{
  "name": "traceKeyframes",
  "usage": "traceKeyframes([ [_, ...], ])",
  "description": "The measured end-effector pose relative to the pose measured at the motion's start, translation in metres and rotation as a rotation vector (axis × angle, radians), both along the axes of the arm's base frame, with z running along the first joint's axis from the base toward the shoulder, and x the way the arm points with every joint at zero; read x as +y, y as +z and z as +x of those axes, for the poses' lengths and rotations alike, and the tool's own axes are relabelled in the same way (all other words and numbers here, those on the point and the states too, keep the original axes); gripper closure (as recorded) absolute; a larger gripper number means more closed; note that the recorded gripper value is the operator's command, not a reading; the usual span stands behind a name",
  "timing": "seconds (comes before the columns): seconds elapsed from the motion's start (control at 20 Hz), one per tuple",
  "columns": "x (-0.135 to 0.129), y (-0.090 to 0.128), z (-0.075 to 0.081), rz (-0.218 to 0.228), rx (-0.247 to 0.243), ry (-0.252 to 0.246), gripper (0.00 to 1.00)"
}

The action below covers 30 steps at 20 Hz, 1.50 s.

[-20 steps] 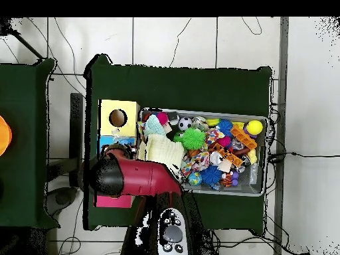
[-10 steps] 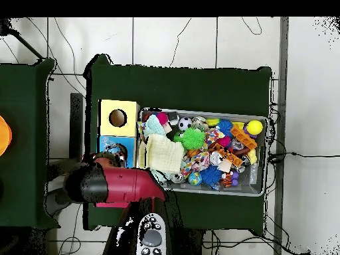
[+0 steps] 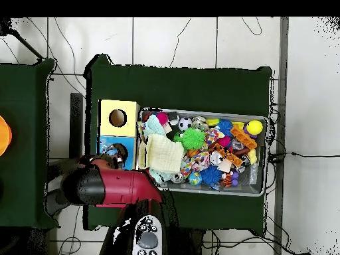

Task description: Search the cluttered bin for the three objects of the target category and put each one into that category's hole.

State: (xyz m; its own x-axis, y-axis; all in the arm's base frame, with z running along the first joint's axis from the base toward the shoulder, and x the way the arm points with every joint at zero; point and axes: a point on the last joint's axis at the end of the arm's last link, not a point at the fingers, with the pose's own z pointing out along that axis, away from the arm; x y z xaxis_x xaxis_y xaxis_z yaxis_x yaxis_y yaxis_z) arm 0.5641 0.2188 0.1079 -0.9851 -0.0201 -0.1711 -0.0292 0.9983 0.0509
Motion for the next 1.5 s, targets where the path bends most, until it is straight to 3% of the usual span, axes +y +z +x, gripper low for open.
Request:
traceKeyframes([
  [1.4,-0.001,-0.0018,0.0011,-0.004,0.006,-0.034,1.0],
  [1.45,-0.0015,-0.0022,0.0015,-0.005,0.006,-0.037,0.0],
  [1.5,-0.0016,-0.0028,0.0014,-0.005,0.007,-0.037,0.0],
])
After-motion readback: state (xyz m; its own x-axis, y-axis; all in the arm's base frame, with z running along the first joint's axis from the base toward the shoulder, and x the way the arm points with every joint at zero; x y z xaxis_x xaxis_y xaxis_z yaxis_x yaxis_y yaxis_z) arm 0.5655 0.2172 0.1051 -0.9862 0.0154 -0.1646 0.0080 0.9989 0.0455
